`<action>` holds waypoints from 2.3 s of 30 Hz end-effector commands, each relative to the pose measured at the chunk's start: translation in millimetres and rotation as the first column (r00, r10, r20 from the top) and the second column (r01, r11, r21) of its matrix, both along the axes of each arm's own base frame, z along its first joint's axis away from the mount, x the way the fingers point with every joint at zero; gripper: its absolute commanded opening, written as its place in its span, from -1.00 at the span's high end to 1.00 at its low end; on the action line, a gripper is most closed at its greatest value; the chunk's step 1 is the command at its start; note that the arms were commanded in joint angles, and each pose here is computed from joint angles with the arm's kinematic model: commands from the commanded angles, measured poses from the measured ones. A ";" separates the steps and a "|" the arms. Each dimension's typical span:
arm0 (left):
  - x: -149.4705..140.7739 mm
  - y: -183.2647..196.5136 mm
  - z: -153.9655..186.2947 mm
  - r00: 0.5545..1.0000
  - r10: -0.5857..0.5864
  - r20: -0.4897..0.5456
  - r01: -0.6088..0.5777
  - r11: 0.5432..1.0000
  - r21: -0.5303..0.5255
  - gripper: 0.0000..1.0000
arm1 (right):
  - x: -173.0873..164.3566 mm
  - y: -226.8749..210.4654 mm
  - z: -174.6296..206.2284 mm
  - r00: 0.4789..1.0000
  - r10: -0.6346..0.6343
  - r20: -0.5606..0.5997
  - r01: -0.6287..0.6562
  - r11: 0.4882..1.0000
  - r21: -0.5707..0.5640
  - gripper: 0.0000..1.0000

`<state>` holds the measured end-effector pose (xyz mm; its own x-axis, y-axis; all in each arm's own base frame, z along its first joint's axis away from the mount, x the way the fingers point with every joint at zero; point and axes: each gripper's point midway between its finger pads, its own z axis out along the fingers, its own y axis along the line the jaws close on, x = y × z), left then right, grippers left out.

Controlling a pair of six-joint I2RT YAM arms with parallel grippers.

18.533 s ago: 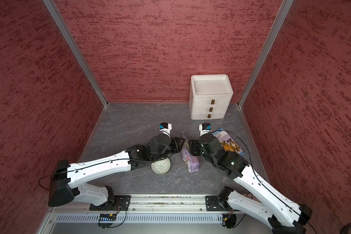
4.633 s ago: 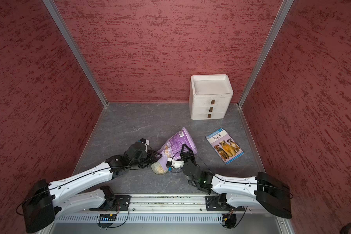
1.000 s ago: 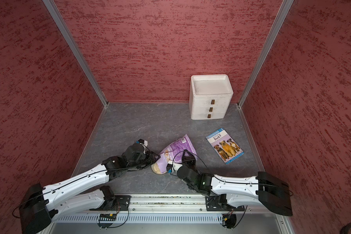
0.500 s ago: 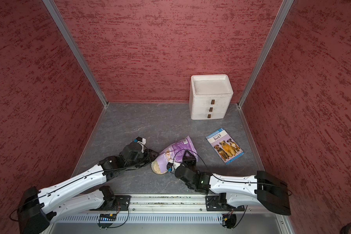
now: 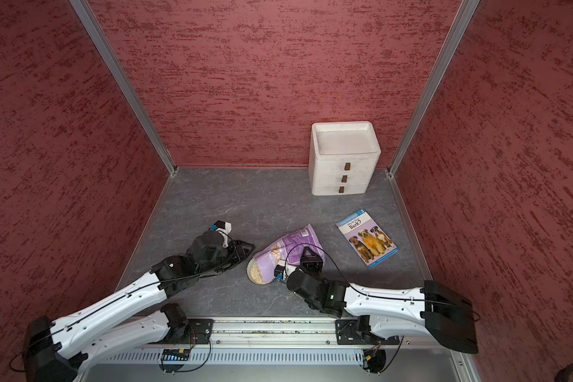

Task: Pour the oats into the breakfast bowl
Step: Pour the oats into the bowl.

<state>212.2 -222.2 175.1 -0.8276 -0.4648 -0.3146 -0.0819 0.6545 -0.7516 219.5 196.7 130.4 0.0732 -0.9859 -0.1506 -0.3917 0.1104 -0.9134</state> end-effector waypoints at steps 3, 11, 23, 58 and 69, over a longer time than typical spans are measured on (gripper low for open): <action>3.2 5.4 10.8 1.000 0.010 0.029 -0.011 1.000 0.004 0.24 | 10.4 3.7 37.4 0.997 -0.069 0.038 0.063 0.986 0.155 1.00; 4.3 8.7 14.3 0.999 0.018 0.036 -0.018 1.000 0.001 0.24 | 13.2 1.6 38.0 0.996 -0.090 0.001 0.088 0.975 0.203 1.00; 5.3 15.3 19.0 0.998 0.034 0.045 -0.034 0.999 0.000 0.24 | 12.7 1.5 50.8 0.995 -0.094 -0.040 0.102 0.932 0.348 1.00; 7.9 16.3 8.6 1.000 0.029 0.010 -0.029 1.000 0.002 0.23 | 22.4 -5.0 81.6 0.986 -0.084 0.146 0.051 0.975 0.215 1.00; 5.6 -9.5 0.1 1.000 -0.025 -0.010 0.025 1.000 -0.015 0.24 | 28.4 -7.8 82.6 0.978 -0.087 0.190 0.056 0.985 0.163 1.00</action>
<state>217.4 -222.6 170.1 -0.8388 -0.4545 -0.2998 -0.0976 0.6672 -0.7385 236.1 192.6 167.5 0.1031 -0.9848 -0.1400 -0.3272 0.0993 -0.9397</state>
